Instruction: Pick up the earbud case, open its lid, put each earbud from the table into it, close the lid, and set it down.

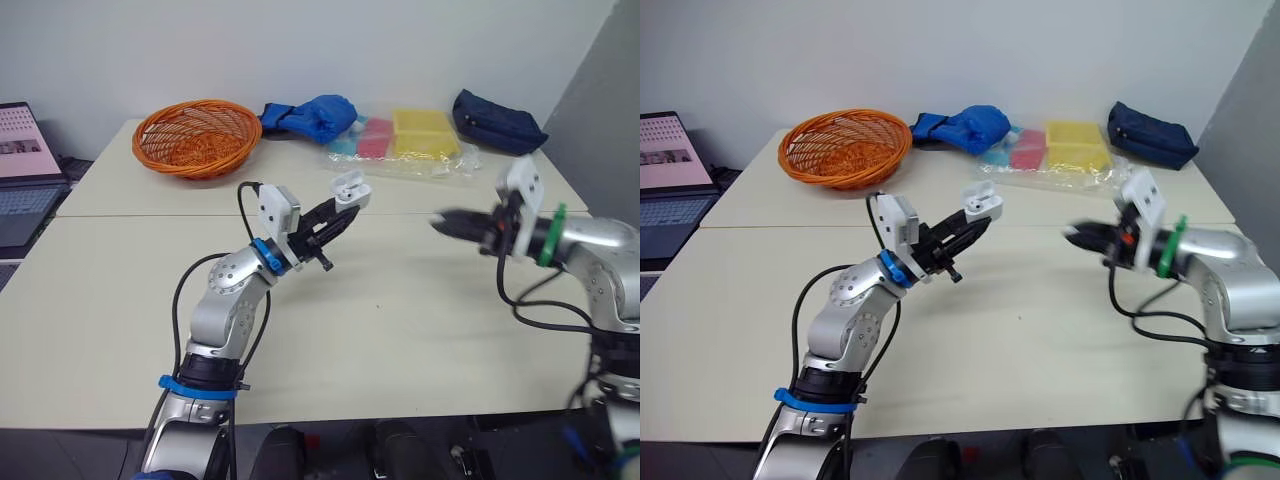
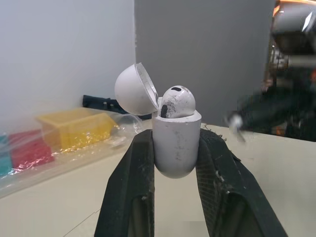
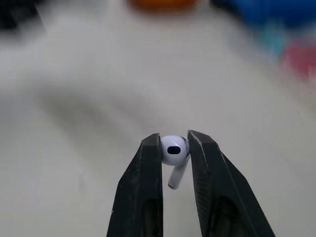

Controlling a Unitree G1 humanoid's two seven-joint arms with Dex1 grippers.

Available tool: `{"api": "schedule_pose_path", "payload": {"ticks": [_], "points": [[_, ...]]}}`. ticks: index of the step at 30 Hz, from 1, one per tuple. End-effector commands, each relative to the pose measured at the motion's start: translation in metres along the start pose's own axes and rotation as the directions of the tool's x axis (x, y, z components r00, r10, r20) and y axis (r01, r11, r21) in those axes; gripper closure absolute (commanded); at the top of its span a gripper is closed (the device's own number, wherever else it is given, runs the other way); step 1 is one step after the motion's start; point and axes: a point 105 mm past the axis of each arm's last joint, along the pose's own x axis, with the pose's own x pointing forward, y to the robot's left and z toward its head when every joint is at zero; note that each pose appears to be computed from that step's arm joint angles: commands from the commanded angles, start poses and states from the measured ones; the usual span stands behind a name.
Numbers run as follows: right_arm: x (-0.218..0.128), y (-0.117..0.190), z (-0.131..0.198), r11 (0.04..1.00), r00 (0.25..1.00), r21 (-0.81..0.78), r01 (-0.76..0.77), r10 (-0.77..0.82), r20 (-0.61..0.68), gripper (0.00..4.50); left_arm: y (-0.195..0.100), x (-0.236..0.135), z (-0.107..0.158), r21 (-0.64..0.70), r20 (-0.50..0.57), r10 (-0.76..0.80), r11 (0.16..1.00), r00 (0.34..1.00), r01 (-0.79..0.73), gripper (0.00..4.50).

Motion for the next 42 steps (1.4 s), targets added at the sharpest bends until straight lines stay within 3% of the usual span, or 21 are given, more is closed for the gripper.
{"api": "schedule_pose_path", "payload": {"ticks": [1,4,10,32,42], "points": [[0.006,0.001,0.031,0.993,0.981,0.016,0.115,-0.116,0.153,4.07,0.001,0.005,0.015,0.038,0.055,-0.010,0.999,0.998,0.008,3.72],[0.022,0.004,0.043,0.988,0.959,0.028,0.155,-0.157,0.236,4.07,-0.002,0.009,0.017,0.031,0.065,-0.025,0.999,0.998,0.023,3.72],[0.035,0.011,0.045,0.988,0.954,0.030,0.151,-0.153,0.256,4.07,-0.002,0.011,0.020,0.034,0.069,-0.039,0.999,0.997,0.037,3.72],[0.053,0.031,0.032,0.993,0.962,0.030,0.114,-0.118,0.245,4.07,0.000,0.011,0.024,0.046,0.070,-0.038,0.998,0.997,0.035,3.72],[0.054,0.026,0.024,0.988,0.963,-0.013,0.155,-0.148,0.226,4.07,0.000,0.010,0.025,0.050,0.071,-0.040,0.998,0.997,0.037,3.72]]}}
